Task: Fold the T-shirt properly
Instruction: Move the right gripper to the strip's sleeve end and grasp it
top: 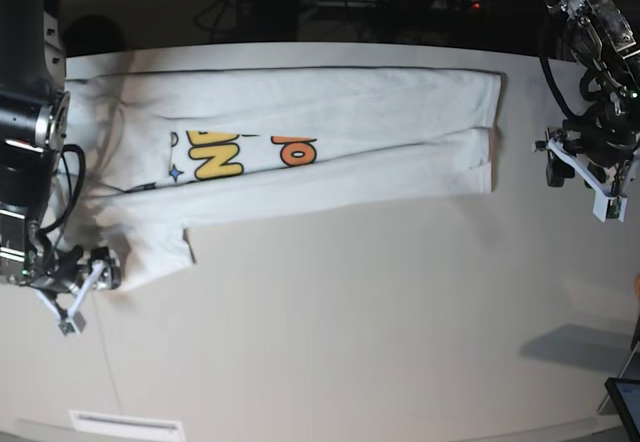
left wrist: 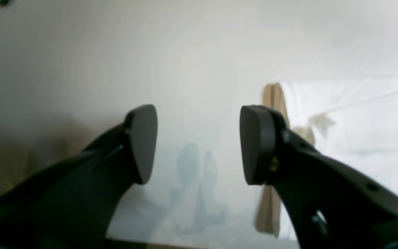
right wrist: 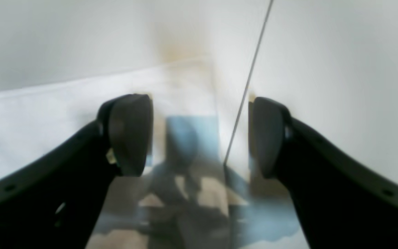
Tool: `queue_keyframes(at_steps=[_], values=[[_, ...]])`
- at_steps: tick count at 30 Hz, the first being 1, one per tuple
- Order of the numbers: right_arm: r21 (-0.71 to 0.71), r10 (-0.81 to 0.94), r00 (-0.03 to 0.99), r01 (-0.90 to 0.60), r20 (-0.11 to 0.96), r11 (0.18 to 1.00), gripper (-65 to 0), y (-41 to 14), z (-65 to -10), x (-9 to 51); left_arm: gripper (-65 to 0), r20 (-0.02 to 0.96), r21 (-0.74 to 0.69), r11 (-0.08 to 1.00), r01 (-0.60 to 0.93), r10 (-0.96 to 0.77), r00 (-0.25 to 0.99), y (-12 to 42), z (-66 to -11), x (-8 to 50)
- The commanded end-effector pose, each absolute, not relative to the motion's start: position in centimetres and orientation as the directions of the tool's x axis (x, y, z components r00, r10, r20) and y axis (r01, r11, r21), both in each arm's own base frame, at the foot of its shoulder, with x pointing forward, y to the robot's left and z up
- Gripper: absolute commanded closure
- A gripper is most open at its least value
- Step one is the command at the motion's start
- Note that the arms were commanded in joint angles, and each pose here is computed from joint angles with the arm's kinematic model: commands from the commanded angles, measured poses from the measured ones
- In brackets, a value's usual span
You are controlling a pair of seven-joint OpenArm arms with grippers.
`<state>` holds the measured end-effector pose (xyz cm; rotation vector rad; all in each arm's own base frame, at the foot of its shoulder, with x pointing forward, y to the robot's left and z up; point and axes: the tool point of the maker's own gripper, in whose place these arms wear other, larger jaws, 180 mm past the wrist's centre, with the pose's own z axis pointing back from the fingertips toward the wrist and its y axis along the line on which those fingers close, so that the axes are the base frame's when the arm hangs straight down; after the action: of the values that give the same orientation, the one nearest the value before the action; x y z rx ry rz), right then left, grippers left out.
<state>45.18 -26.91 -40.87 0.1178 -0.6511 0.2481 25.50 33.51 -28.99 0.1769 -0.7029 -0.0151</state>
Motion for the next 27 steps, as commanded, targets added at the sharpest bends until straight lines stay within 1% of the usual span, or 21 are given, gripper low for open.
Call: queue_keyframes(at_steps=[1,15,16,17,19,21,22,25,27], values=[[0.031,0.177,0.727,-0.263,0.664,0.964,-44.1,-26.8,-39.0,46.9,-37.5,0.672,0.185,0.982,-0.045,-0.093,0.735,33.8,-27.7,26.2],[0.064,0.174,0.739,-0.282,0.651,0.957,-43.2,-24.8,-40.2,46.6,-37.5,0.670,0.185,0.982,-0.039,-0.097,0.736,33.7,-27.7,26.2],[0.065,0.173,0.739,-0.282,0.651,0.957,-41.6,-24.7,-40.2,46.6,-37.5,0.670,0.185,0.982,-0.039,-0.097,0.736,33.7,-27.7,26.2],[0.067,0.173,0.738,-0.284,0.652,0.957,-37.9,-24.5,-40.2,46.6,-37.5,0.670,0.185,0.982,-0.039,-0.097,0.736,33.7,-27.7,26.2],[0.068,0.170,0.738,-0.280,0.653,0.957,-25.2,-24.6,-40.2,46.6,-37.5,0.670,0.185,0.982,-0.039,-0.097,0.736,33.7,-27.7,26.2],[0.070,0.165,0.738,-0.277,0.654,0.958,-6.7,-24.6,-40.2,46.6,-37.5,0.671,0.185,0.982,-0.040,-0.097,0.735,33.7,-27.7,26.3],[0.070,0.165,0.738,-0.277,0.654,0.958,0.0,-24.6,-40.2,46.6,-37.5,0.671,0.185,0.982,-0.038,-0.098,0.735,33.7,-27.7,26.3],[0.070,0.173,0.754,-0.278,0.634,0.958,-1.7,-24.7,-40.5,46.3,-37.5,0.673,0.185,0.982,-0.039,-0.097,0.734,33.7,-27.6,26.4],[0.065,0.180,0.762,-0.279,0.623,0.958,0.0,-24.8,-40.5,46.2,-37.5,0.673,0.185,0.982,-0.039,-0.097,0.734,33.7,-27.6,26.4]])
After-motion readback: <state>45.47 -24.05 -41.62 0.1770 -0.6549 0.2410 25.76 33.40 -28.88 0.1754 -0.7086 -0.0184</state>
